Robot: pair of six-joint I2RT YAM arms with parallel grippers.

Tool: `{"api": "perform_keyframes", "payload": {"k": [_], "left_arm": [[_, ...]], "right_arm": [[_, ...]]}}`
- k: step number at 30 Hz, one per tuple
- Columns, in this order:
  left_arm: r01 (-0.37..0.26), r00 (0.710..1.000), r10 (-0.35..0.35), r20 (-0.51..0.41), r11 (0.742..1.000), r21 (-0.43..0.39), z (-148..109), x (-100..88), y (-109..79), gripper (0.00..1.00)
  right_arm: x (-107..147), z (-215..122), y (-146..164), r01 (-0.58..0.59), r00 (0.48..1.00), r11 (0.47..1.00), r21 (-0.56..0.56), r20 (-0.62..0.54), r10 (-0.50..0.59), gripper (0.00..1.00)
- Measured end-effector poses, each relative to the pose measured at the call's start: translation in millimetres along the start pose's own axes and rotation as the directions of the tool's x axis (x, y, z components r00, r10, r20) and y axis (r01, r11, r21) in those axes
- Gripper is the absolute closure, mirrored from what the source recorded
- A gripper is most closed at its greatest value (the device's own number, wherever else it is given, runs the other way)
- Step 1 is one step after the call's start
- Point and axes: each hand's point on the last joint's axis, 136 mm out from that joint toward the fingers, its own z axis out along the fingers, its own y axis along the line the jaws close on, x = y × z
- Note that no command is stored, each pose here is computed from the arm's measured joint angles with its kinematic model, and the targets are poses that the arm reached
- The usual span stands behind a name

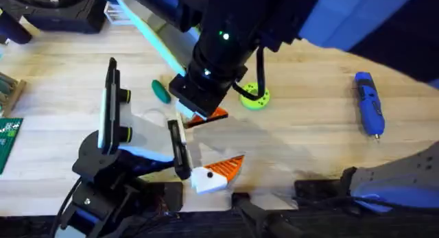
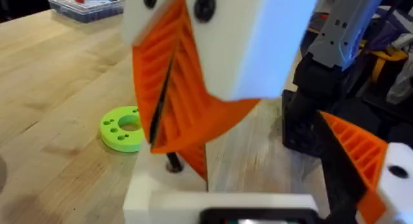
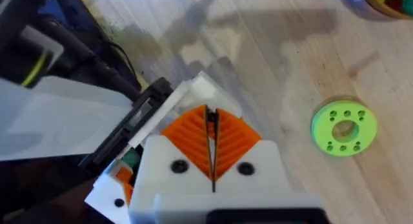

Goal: Pick up the gripper from the table and insert it into the empty holder that is missing its gripper. Then pick up a screw, insert it into the mounting hole, and use the screwdriver to tighten it. Finally, clean up the table by picking up the vegetable and placing it into the bucket.

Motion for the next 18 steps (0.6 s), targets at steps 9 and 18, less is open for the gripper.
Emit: {"api": "perform_keyframes", "payload": {"k": [9,18], "left_arm": [[0.0,1.0,0.0,-0.001,1.0,0.003,0.0,0.2,-0.6,0.014],[-0.006,1.0,0.006,0.0,1.0,0.003,0.0,-0.1,-0.5,0.014]], "right_arm": [[-0.4,0.1,-0.1,-0.004,1.0,1.0,0.001,0.0,0.004,0.994],[0.1,1.2,-0.4,-0.013,1.0,1.0,0.008,-0.003,0.013,0.994]]}}
